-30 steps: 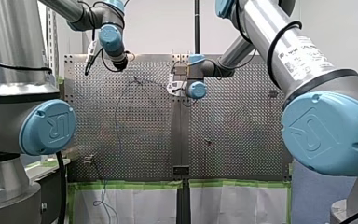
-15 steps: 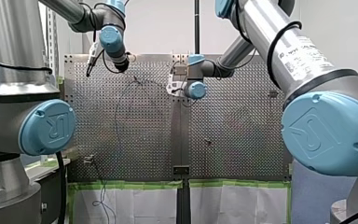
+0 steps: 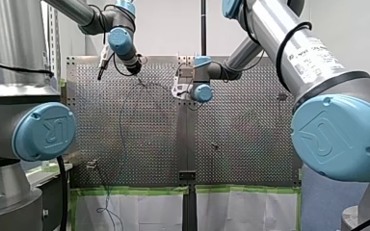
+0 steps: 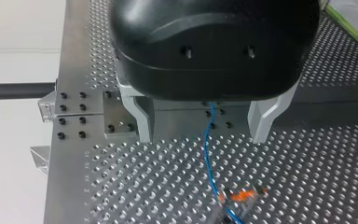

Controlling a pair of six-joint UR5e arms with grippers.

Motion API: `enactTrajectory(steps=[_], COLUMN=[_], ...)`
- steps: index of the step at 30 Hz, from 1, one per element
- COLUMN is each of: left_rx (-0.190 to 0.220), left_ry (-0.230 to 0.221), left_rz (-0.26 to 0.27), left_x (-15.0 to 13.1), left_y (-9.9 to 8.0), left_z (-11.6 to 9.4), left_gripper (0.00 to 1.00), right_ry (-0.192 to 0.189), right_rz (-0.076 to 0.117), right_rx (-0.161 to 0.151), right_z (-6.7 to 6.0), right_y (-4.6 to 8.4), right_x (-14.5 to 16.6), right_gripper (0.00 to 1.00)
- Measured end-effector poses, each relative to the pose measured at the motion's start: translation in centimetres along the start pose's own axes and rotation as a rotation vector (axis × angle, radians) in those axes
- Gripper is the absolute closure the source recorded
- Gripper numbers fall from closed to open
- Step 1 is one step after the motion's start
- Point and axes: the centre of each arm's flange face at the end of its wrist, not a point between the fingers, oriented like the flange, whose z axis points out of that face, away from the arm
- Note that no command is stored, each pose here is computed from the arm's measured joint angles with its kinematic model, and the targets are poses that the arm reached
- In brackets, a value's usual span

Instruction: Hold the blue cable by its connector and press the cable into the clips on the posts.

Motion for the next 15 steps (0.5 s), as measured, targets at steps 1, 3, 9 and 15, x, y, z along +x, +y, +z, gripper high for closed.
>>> enactTrajectory(steps=[1,3,9,15], left_rx=[0.001,0.001,0.004,0.002], left_ry=[-0.001,-0.003,-0.004,-0.015], left_rz=[-0.003,-0.008,-0.009,-0.015], left_x=[-0.1,-0.4,-1.1,-1.7], left_y=[-0.3,-1.0,-3.1,-4.1], left_z=[0.1,0.4,1.1,2.8], left_gripper=[0.00,0.00,0.00,0.00], right_ry=[0.000,0.000,0.000,0.000], right_rz=[0.000,0.000,0.000,0.000], right_rx=[0.000,0.001,0.002,0.003], right_z=[0.0,0.0,0.0,0.0], right_y=[0.0,-0.1,-0.1,-0.2], right_x=[0.0,0.0,0.0,0.0], right_gripper=[1.00,1.00,1.00,1.00])
